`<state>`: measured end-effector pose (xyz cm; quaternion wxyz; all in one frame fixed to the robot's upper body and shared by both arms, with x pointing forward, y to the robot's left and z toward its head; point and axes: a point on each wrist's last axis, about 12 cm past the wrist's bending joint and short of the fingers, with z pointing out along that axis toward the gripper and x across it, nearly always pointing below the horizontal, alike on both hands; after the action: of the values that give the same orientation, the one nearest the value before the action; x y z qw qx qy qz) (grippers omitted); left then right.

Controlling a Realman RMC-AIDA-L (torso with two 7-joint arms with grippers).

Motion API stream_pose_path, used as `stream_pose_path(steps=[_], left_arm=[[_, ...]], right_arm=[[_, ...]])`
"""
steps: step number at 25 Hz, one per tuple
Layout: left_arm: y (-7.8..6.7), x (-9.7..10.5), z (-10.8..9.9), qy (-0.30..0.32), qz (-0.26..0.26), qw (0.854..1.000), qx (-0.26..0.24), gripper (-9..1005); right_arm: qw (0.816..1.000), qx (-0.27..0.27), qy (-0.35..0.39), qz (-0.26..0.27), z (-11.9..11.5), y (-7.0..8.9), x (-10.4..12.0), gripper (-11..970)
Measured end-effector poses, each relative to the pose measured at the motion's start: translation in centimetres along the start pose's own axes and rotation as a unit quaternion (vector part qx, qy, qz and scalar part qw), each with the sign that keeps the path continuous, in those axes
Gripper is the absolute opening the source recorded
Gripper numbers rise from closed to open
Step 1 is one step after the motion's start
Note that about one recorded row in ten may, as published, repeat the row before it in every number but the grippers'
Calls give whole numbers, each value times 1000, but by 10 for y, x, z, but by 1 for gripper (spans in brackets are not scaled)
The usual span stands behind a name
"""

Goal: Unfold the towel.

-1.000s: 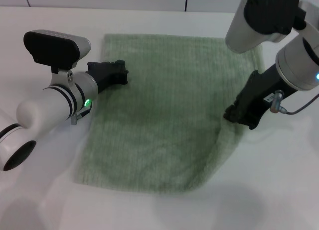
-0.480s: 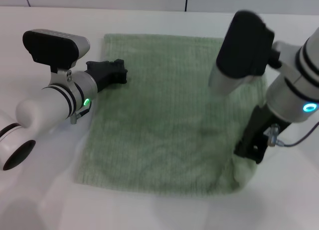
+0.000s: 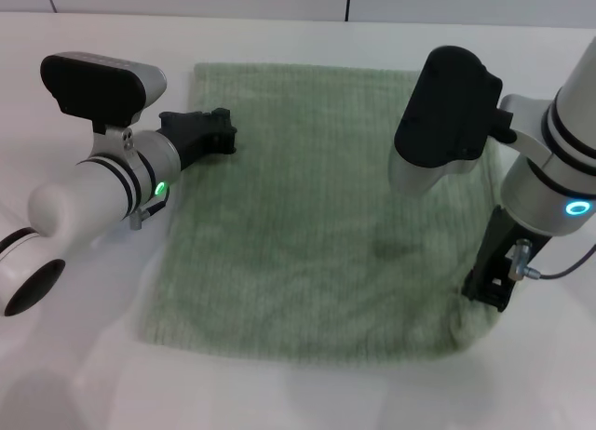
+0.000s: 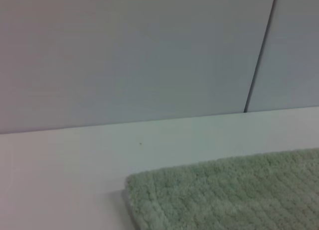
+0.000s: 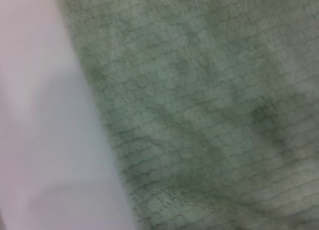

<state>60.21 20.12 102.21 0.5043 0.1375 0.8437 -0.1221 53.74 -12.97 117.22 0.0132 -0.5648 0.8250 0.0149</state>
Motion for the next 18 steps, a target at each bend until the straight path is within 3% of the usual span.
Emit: stream_pose_path(steps=[6, 14, 15, 17, 18], left_arm=[[0, 0, 0, -1, 0, 1000, 0, 8], [0, -1, 0, -3, -1, 1000, 1, 9], [0, -1, 0, -3, -1, 1000, 1, 9], [0, -1, 0, -3, -2, 1000, 1, 10], [0, -1, 0, -3, -2, 1000, 1, 10]], right_arm=[[1000, 12, -4, -18, -6, 2, -9, 27], [997, 54, -25, -44, -19, 3, -17, 318], [997, 62, -32, -46, -21, 2, -18, 318], [987, 133, -80, -38, -31, -10, -22, 318], [971, 194, -139, -26, -41, -20, -24, 318]])
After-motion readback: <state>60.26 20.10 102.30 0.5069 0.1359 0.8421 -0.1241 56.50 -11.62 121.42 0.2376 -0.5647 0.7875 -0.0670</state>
